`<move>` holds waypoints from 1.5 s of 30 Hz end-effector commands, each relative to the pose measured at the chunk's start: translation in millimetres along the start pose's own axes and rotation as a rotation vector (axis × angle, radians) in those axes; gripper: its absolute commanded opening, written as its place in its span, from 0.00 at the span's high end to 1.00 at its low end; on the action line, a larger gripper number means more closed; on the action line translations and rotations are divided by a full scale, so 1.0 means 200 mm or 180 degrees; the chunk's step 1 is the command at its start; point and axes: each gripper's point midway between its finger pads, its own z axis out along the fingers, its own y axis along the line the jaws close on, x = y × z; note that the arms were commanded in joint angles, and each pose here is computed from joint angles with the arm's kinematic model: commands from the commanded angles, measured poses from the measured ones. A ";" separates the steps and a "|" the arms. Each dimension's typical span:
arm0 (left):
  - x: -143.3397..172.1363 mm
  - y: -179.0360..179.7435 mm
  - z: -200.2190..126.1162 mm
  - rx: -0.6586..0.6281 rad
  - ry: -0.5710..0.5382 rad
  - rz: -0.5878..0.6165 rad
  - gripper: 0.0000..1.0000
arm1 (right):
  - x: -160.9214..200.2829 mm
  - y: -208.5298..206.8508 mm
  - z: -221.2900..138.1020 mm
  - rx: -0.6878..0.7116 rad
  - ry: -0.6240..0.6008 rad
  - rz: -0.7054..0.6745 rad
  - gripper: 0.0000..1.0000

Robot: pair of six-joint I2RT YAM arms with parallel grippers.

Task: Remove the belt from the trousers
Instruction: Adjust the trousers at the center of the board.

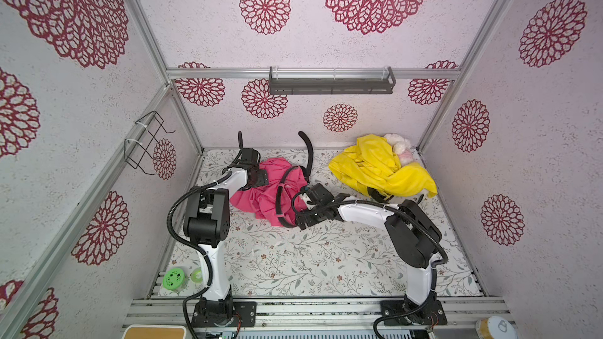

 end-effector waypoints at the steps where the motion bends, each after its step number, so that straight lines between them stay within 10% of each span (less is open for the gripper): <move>1: -0.06 0.01 -0.31 -0.0040 -0.0271 0.0108 0.02 | -0.11 -0.12 -0.28 0.0274 -0.0386 0.0339 0.01; 9: 0.16 -0.12 -0.80 0.0228 -0.0742 -0.0045 0.03 | -0.13 -0.42 -0.52 0.0675 -0.0634 0.0471 0.01; 19: 0.47 -0.37 -0.47 -0.0076 -0.0090 0.0257 0.01 | -0.31 -0.54 -0.53 0.0721 -0.0932 0.0507 0.01; 22: 0.51 -0.35 -0.38 -0.0201 0.0075 0.0350 0.15 | -0.40 -0.50 -0.49 0.0579 -0.1176 0.0389 0.01; 26: 0.52 -0.35 -0.39 -0.0237 0.0086 0.0366 0.67 | -0.58 -0.47 -0.42 0.0460 -0.1608 0.0050 0.01; 29: 0.50 -0.33 -0.50 -0.0197 -0.0071 0.0385 0.86 | -0.73 -0.43 -0.35 0.0418 -0.1676 -0.0291 0.01; 45: 0.37 -0.21 -0.93 -0.0214 -0.0657 0.1025 1.00 | -0.87 0.00 -0.05 -0.0670 -0.1644 -0.1498 0.01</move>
